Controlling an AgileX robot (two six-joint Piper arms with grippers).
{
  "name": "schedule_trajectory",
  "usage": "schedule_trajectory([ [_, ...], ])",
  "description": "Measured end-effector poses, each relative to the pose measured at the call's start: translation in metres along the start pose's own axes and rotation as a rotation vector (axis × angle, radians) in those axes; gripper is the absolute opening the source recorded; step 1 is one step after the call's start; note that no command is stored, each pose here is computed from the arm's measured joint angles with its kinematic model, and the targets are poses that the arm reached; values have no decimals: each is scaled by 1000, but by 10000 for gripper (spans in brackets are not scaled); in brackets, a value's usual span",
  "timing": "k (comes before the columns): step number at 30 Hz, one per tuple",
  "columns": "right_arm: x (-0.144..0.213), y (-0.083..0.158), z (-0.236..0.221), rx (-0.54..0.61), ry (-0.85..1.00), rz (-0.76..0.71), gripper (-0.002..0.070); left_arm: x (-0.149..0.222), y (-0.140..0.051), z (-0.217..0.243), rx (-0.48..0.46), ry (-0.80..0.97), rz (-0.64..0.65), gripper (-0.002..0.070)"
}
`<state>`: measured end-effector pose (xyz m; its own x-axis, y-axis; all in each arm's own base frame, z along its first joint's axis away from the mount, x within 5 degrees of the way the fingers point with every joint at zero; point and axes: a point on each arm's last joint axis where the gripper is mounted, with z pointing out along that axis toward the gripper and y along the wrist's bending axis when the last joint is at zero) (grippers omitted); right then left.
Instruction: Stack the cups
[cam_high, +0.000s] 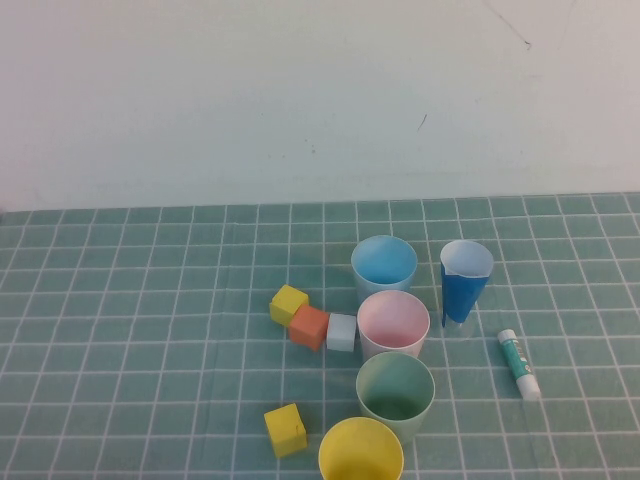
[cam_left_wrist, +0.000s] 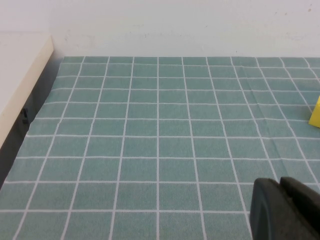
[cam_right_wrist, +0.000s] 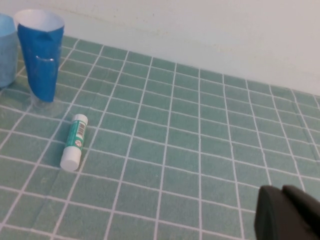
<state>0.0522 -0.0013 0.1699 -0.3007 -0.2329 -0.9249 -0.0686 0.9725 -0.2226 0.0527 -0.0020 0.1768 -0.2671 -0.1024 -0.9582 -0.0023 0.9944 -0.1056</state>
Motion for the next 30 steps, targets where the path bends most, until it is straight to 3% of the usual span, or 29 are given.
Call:
schedule_trajectory([
  [7, 0, 0, 0, -1, 0, 7, -3, 0, 0, 0, 2, 0, -5, -3],
  [9, 0, 1, 0, -12, -1, 66, -3, 0, -2, 0, 21, 1, -63, -3],
  [13, -1, 6, 0, -72, -4, 340, -3, -1, -10, 0, 111, 5, -351, -3],
  [17, -5, 14, -1, -166, 4, 724, -3, -7, -22, -3, 272, 20, -835, -3],
  [19, -7, 16, -2, -201, 9, 846, -3, -12, -25, -4, 329, 11, -1016, -3],
  [23, -8, 17, -2, -217, 7, 883, -3, -17, -24, -5, 356, -24, -1160, -3],
  [30, -10, 16, -2, -213, -31, 860, -3, -19, -22, -5, 351, -52, -1196, -3],
])
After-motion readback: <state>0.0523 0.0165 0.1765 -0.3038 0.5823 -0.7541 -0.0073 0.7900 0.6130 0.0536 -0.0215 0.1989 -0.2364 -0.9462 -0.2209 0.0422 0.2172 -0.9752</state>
